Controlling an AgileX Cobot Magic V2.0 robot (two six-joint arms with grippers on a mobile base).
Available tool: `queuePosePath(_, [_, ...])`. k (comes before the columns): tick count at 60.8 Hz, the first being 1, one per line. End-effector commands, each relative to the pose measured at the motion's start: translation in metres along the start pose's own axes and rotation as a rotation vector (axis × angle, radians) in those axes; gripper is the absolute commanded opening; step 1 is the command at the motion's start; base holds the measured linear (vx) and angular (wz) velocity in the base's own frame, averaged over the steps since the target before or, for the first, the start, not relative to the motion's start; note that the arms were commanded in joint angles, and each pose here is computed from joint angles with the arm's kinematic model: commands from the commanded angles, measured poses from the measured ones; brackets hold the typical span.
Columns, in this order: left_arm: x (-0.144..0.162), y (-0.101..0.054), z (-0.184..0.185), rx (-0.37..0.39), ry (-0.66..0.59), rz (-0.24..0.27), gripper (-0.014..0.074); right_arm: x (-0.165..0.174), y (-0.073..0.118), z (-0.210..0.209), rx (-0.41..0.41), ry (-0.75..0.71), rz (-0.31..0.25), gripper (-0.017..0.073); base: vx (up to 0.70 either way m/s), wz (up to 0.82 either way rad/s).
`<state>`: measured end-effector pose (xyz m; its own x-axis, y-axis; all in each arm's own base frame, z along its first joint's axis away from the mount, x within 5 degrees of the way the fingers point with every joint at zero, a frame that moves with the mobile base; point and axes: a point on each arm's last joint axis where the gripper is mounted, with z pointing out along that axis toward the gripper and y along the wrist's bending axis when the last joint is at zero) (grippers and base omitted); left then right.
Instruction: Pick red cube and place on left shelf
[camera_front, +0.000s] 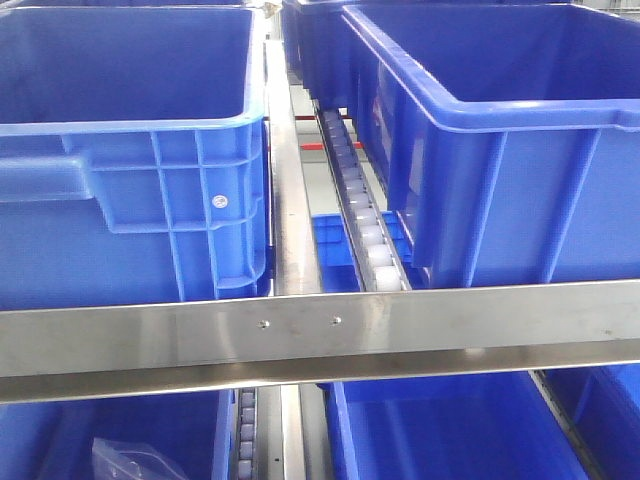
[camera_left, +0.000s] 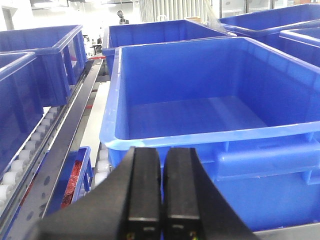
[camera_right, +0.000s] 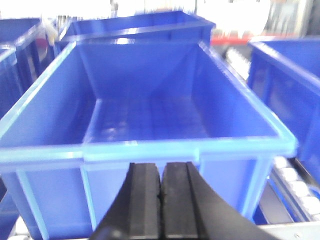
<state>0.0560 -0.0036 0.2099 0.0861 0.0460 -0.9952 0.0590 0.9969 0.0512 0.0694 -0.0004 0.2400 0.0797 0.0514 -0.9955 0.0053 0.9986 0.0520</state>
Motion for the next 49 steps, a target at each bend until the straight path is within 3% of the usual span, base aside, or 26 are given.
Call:
queuePosePath(1, [0.0,0.001,0.001,-0.008,-0.054,-0.004,0.0106,-0.006,0.001,-0.007,-0.012,-0.118,-0.003,0.0049,0.0,0.0])
queuePosePath(16, [0.0,0.001,0.001,-0.008,-0.054,-0.004,0.0106,0.005,0.0,-0.02,-0.013,-0.193,0.009,0.0049,0.0,0.0])
queuePosePath(49, [0.0,0.001,0.001,-0.008,-0.054,-0.004,0.0106,0.012,0.0,-0.019,-0.012,-0.175,0.012,0.0049,0.0,0.0])
